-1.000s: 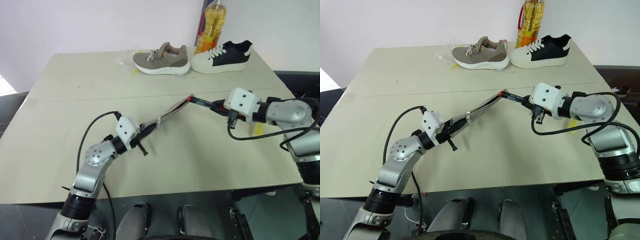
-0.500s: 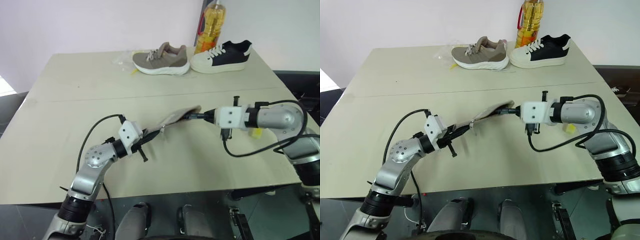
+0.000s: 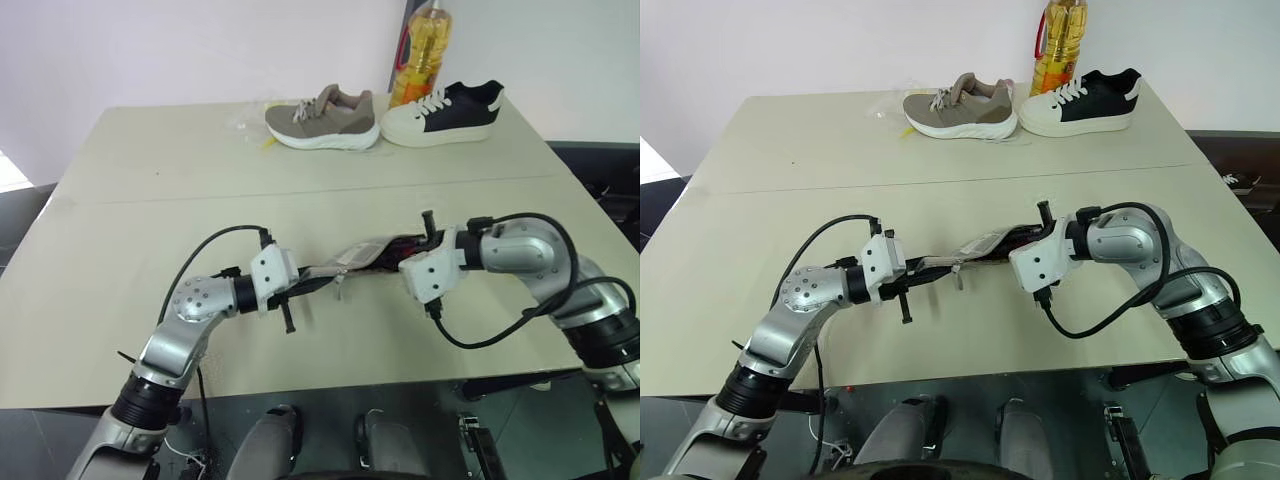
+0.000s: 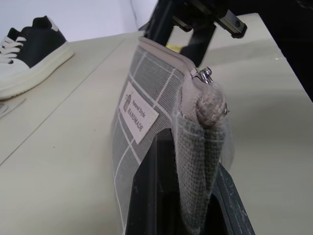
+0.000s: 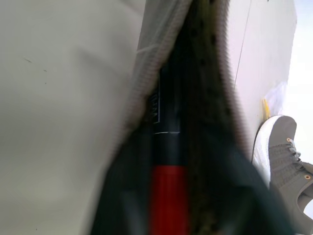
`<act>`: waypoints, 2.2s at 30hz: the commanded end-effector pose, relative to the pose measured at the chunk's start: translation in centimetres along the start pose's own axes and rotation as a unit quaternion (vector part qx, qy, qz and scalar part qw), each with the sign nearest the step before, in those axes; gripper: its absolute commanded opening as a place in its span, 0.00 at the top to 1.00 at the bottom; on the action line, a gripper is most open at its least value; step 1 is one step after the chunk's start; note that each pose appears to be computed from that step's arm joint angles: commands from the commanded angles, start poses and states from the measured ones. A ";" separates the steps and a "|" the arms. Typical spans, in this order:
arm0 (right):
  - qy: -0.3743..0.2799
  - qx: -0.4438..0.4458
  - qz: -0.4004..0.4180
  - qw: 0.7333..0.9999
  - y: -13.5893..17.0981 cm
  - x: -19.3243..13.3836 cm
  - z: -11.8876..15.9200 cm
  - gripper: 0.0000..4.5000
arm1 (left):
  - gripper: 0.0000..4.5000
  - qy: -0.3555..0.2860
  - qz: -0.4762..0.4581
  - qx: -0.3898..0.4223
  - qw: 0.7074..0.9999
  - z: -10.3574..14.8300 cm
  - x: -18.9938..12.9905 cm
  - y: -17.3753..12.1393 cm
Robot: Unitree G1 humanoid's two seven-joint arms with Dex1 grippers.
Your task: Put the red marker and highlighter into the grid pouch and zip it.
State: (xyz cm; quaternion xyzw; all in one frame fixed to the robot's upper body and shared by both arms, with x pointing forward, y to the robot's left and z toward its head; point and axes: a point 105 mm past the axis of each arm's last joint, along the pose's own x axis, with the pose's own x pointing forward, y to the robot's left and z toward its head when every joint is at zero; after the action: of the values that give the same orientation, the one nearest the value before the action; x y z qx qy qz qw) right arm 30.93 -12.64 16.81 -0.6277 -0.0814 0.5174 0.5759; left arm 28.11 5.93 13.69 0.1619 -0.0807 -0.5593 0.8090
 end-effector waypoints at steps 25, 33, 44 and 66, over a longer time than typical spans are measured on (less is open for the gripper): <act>0.291 0.749 -0.361 0.473 9.9 -11.0 -17.9 0.02 | 1.00 -0.046 0.113 0.083 0.989 -0.5 4.8 0.9; 0.284 0.753 -0.362 0.470 9.6 -10.3 -17.5 0.72 | 1.00 -0.051 0.116 0.077 0.989 -0.4 5.0 0.9; 0.152 0.372 -0.247 0.882 -0.9 -7.0 -8.9 0.80 | 1.00 -0.051 0.164 0.042 0.984 -0.3 1.7 3.3; 0.110 0.144 -0.082 0.980 -0.7 -3.9 -4.3 0.80 | 1.00 -0.047 0.114 0.061 0.990 0.2 1.7 1.7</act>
State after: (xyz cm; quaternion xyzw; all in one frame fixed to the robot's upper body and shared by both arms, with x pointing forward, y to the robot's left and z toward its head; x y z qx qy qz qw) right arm 32.96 -18.35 17.58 -0.5356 0.0325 0.3967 0.7448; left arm 30.97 5.41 12.90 0.1642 -0.1395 -0.4481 0.8676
